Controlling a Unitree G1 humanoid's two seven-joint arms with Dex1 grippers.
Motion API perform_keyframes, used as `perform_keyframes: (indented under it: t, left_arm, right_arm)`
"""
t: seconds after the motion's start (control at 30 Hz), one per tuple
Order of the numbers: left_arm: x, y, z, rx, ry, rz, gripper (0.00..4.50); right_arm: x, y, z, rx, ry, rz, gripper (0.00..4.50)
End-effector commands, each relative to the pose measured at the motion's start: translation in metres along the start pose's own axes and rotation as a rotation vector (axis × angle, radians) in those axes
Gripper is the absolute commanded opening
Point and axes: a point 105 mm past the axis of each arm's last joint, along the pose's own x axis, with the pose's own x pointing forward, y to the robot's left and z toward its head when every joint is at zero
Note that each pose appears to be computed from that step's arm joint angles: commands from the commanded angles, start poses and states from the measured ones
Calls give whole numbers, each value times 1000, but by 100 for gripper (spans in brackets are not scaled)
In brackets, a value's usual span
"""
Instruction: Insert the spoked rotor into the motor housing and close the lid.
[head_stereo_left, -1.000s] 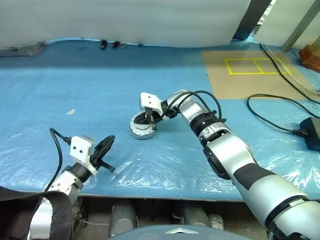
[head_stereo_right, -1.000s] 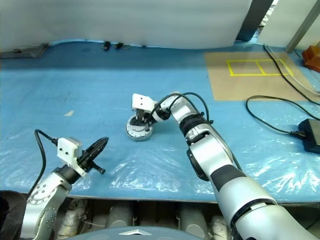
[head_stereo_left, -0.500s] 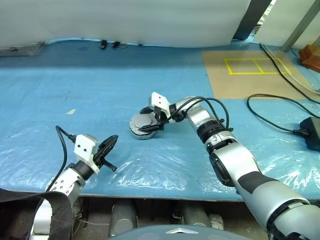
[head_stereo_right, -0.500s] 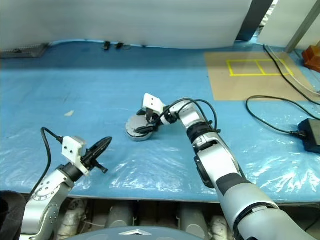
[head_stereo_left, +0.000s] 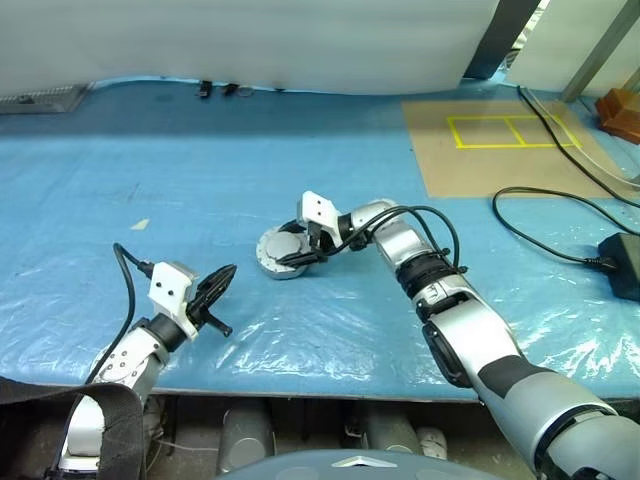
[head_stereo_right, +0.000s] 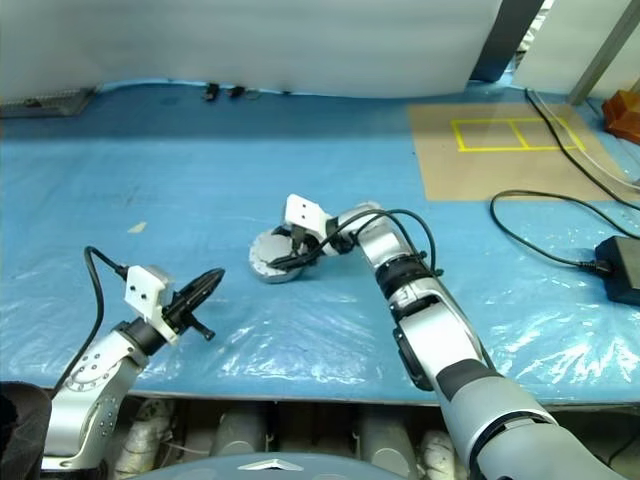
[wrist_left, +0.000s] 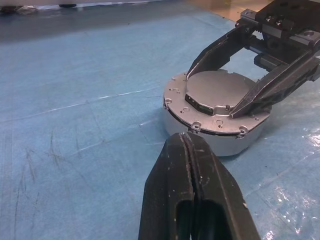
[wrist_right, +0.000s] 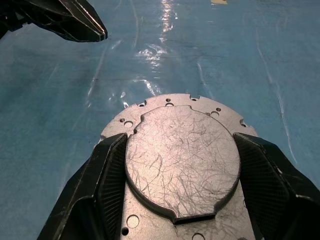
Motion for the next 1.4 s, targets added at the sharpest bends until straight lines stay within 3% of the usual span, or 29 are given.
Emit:
perform_keyframes:
  t: [0.03,0.27,0.5,0.7,1.4]
  left_arm:
    - [-3,3,7,28,-26,16,0]
    - [-3,2,6,28,-23,16,0]
    - [-1,1,5,30,-18,7,0]
    - [0,0,6,28,-24,6,0]
    - [2,-3,6,21,-21,4,0]
  right_arm:
    - [5,7,5,-7,-8,33,296]
    - [3,11,-17,15,85,37,296]
    - [-10,-2,0,16,44,32,296]
    - [-12,-3,-1,9,66,72,296]
    - [-2,6,-32,74,129,33,296]
